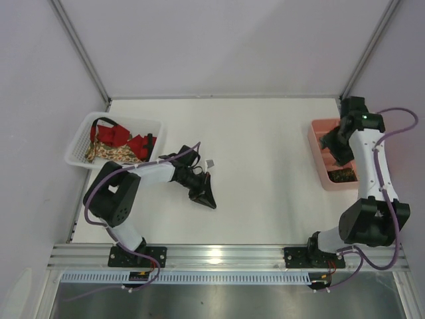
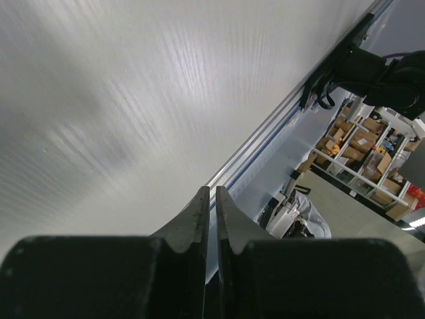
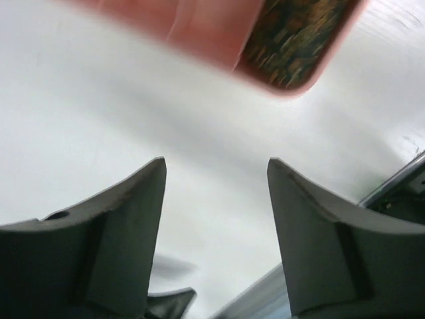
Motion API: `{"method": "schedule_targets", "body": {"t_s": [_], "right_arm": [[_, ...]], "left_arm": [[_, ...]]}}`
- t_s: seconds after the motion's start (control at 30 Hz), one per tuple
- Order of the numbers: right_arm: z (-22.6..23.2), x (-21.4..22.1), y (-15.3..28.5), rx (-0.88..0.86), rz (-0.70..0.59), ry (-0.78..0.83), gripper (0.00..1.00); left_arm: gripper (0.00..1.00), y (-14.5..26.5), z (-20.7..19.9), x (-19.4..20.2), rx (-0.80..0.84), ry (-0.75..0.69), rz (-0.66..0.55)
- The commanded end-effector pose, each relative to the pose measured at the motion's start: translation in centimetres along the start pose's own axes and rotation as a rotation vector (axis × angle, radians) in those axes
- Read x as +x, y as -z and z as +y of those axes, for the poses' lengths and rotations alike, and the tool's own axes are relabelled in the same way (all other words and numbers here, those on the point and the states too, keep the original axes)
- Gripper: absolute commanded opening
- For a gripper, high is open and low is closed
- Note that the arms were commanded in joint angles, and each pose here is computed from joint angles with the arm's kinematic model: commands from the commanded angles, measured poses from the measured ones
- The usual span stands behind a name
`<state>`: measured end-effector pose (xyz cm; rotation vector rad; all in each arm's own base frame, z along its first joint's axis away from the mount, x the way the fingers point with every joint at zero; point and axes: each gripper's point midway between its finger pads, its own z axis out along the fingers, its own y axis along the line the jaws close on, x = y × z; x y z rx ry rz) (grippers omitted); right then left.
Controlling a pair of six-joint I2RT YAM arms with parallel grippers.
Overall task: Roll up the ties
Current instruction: Place the rolled tie into the container
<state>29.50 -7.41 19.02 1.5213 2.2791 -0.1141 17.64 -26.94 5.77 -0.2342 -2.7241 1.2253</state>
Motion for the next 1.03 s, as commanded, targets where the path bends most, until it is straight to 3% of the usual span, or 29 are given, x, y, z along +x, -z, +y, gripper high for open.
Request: {"method": "schedule_targets", "body": {"t_s": [0.0,0.1,0.23,0.33,0.37,0.43,0.57,0.6,0.7,0.83,1.0], "right_arm": [[2.9,5.0,4.9,-0.149,-0.008,0.254,0.69],[4.4,8.6,6.7,-0.244,-0.017,0.373,0.71],[6.3,14.4,8.0,-0.457,0.002,0.563,0.75],[6.1,17.9,8.4,-0.649,0.018,0.665,0.86],[5.7,18.8,9.0,-0.716,0.033,0.678,1.00],[4.5,20.3,7.6,-0.741,0.052,0.704,1.00],[3.3,20.6,6.9,-0.796,-0.019,0.672,1.00],[3.0,20.0,7.5,-0.837,-0.066,0.661,1.00],[2.8,17.8,8.3,-0.907,-0.226,0.590,1.00],[2.5,17.6,9.6,-1.034,-0.276,0.573,1.00],[2.0,19.5,8.4,-1.071,-0.203,0.574,1.00]], "left_arm": [[0.13,1.0,-1.8,0.4,0.093,-0.030,-0.036],[0.19,1.4,-2.4,0.8,0.121,-0.040,-0.062],[0.48,2.9,-3.8,1.1,0.173,-0.054,-0.151],[0.62,4.7,-5.2,0.5,0.176,-0.103,-0.286],[0.64,5.3,-5.7,0.3,0.178,-0.099,-0.330],[0.69,7.1,-6.6,-0.1,0.180,-0.112,-0.462],[0.81,9.6,-6.9,-0.7,0.154,-0.104,-0.668],[0.89,10.0,-6.3,-1.1,0.129,-0.085,-0.721],[0.99,11.8,-6.2,-1.2,0.105,-0.095,-0.875],[1.00,14.2,-6.9,-0.3,0.149,-0.143,-1.061],[1.00,15.8,-6.1,1.0,0.229,-0.151,-1.181]]}}
